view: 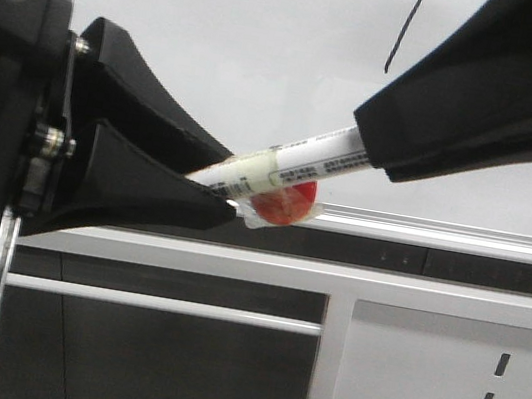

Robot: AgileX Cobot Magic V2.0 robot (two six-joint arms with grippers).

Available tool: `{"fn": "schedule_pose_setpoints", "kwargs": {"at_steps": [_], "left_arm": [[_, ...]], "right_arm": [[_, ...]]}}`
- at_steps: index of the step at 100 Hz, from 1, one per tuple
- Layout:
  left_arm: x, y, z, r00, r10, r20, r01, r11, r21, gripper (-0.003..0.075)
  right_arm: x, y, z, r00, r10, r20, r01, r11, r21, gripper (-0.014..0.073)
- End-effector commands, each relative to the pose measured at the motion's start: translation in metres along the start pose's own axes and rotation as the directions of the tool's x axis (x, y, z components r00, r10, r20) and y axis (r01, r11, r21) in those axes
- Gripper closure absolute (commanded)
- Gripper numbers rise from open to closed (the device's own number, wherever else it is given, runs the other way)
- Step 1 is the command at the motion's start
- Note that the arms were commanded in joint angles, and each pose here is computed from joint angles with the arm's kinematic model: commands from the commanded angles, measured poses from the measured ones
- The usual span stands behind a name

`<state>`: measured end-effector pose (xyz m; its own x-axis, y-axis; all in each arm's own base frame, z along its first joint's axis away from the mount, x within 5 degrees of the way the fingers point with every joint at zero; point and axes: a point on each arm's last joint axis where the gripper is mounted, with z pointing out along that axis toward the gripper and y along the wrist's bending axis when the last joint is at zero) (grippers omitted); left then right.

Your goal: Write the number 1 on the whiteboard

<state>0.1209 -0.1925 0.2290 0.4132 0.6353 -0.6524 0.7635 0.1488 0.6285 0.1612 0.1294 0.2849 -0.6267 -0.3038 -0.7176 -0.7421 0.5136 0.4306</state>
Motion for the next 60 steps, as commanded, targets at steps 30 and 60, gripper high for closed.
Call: {"fn": "schedule_pose_setpoints", "kwargs": {"at_steps": [30,60], "left_arm": [[-0.012,0.013,-0.003,0.996,-0.060,0.061,0.064,0.995,-0.075,0.0738],[-0.012,0.016,-0.003,0.988,-0.136,0.070,0.143,0.984,-0.105,0.0738]], "right_arm": [[-0.014,0.007,-0.006,0.997,-0.008,0.079,0.010,1.000,-0.022,0.0379],[-0.023,-0.004,-0.009,0.984,-0.006,0.179,-0.012,0.995,0.102,0.0176]]}}
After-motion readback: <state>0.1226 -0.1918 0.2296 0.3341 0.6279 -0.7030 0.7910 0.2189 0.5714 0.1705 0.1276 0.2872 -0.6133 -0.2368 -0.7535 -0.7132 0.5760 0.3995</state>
